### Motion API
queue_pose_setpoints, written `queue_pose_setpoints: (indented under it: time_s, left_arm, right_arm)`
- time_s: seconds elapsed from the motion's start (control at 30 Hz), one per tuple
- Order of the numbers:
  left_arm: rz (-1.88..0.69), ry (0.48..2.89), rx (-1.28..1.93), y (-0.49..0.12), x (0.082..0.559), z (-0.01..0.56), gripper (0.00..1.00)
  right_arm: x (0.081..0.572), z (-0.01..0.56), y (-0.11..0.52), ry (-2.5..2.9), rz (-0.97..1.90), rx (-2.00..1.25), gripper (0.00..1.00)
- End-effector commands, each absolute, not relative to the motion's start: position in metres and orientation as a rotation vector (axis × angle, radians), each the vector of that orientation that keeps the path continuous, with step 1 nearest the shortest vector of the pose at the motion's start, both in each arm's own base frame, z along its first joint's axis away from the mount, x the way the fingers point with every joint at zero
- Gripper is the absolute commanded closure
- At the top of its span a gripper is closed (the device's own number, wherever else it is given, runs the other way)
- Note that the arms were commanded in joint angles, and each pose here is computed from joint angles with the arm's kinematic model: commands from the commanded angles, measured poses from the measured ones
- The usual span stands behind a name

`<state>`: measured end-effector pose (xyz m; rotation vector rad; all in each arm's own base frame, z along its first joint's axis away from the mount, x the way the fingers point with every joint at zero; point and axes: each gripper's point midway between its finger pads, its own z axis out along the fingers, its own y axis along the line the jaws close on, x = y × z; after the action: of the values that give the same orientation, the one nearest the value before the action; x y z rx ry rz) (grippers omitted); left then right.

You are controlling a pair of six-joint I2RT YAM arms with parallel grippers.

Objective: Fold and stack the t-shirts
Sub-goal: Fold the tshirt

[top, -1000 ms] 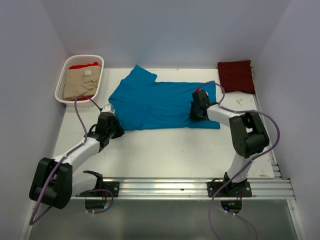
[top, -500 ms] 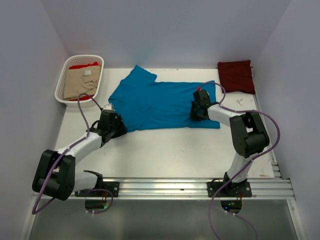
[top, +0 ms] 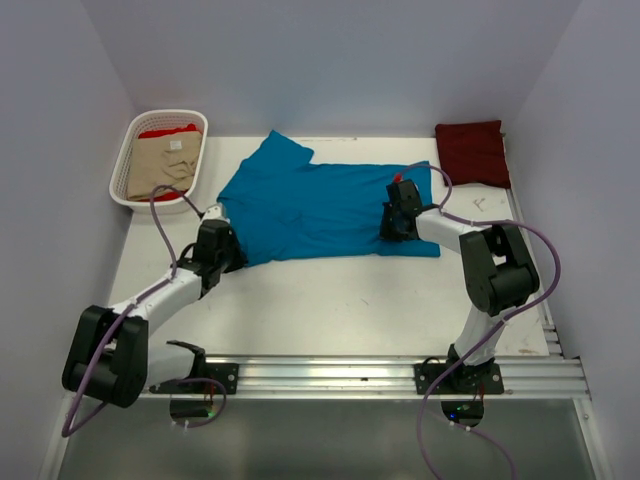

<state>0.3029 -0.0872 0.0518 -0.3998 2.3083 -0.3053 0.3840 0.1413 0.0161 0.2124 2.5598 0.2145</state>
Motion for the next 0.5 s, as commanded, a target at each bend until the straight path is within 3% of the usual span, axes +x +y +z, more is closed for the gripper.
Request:
queue_pose_setpoints:
  time_s: [0.0, 0.23, 0.47]
  left_arm:
    - [-0.280, 2.284, -0.386, -0.082, 0.311, 0.043, 1.00]
    - [-0.071, 2.415, -0.488, -0.052, 0.300, 0.007, 1.00]
    - [0.103, 2.436, -0.583, -0.026, 0.292, 0.009, 1.00]
  right_arm:
    - [0.359, -0.013, 0.120, 2.660, 0.111, 0.235, 1.00]
    - [0.358, -0.013, 0.118, 2.660, 0.110, 0.238, 1.00]
    - [0.358, -0.013, 0.111, 2.654, 0.094, 0.259, 1.00]
